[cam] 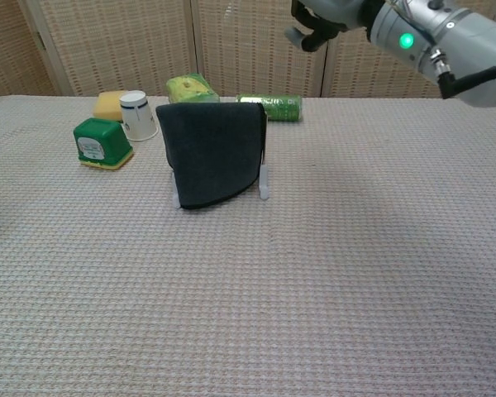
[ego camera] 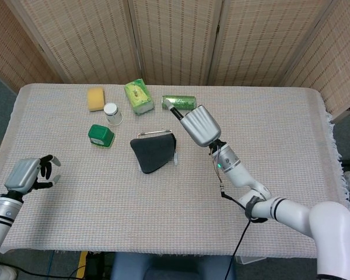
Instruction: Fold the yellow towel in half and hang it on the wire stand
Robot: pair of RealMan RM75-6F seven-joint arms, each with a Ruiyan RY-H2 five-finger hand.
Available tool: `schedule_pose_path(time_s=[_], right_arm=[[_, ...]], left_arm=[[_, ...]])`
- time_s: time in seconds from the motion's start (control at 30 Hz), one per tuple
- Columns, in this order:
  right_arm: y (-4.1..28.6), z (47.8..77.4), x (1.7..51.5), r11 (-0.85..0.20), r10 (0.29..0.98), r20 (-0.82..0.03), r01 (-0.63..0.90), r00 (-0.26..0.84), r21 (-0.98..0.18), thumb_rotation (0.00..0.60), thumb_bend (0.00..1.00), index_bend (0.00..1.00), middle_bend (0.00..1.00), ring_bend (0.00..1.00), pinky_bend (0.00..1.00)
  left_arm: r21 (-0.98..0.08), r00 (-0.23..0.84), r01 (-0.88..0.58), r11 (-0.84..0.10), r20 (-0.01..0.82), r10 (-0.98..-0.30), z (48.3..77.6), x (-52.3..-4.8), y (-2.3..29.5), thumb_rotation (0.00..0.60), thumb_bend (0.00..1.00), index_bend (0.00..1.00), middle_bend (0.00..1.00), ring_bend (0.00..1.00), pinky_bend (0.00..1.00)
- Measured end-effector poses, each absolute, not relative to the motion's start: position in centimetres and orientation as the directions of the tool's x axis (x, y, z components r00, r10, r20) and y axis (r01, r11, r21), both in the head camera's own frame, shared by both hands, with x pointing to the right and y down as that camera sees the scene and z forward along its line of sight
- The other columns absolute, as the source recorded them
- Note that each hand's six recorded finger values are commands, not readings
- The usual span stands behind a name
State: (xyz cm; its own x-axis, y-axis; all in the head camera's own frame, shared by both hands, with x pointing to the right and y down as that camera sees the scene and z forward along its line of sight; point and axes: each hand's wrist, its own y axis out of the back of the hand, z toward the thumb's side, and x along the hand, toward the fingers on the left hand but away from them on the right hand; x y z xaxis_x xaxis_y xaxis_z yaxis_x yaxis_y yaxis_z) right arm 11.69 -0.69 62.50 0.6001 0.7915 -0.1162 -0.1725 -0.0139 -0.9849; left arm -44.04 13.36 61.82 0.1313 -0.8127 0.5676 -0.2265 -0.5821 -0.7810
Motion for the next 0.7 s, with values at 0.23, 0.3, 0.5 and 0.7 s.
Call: schedule_pose_path(time_s=[0.23,0.3,0.5,0.7], right_arm=[[2.6,59.7,22.3,-0.086,0.849,-0.185,-0.216,0.495,-0.973,0.6,0.52,0.02,0.77,0.85,0.99],[3.6,59.0,24.6,-0.11,0.86,-0.207,-0.227,0.466,-0.968,0.6,0.52,0.03,0.72,0.79,0.94],[7.6,57.3,31.3,-0.206,0.886,-0.281,-0.231,0.369,-0.951,0.6,0.51,0.1,0.44,0.49,0.64],[12.0,56.9,36.3,-0.326,0.881,-0.377,-0.21,0.286,-0.922,0.6,0.52,0.1,0.32,0.32,0.47]], left_arm=[[-0.845,0.1,-0.13,-0.519,0.51,-0.854,60.6,-44.6,13.6,0.6,0.37,0.44,0.66,0.52,0.68],[-0.857,0.091,-0.109,-0.503,0.496,-0.864,60.3,-44.7,13.8,0.6,0.37,0.44,0.63,0.49,0.64],[-0.88,0.064,-0.068,-0.47,0.467,-0.882,59.5,-45.0,15.3,0.6,0.37,0.42,0.52,0.43,0.54],[-0.903,0.04,-0.051,-0.428,0.426,-0.904,58.5,-45.1,16.8,0.6,0.37,0.36,0.46,0.39,0.43]])
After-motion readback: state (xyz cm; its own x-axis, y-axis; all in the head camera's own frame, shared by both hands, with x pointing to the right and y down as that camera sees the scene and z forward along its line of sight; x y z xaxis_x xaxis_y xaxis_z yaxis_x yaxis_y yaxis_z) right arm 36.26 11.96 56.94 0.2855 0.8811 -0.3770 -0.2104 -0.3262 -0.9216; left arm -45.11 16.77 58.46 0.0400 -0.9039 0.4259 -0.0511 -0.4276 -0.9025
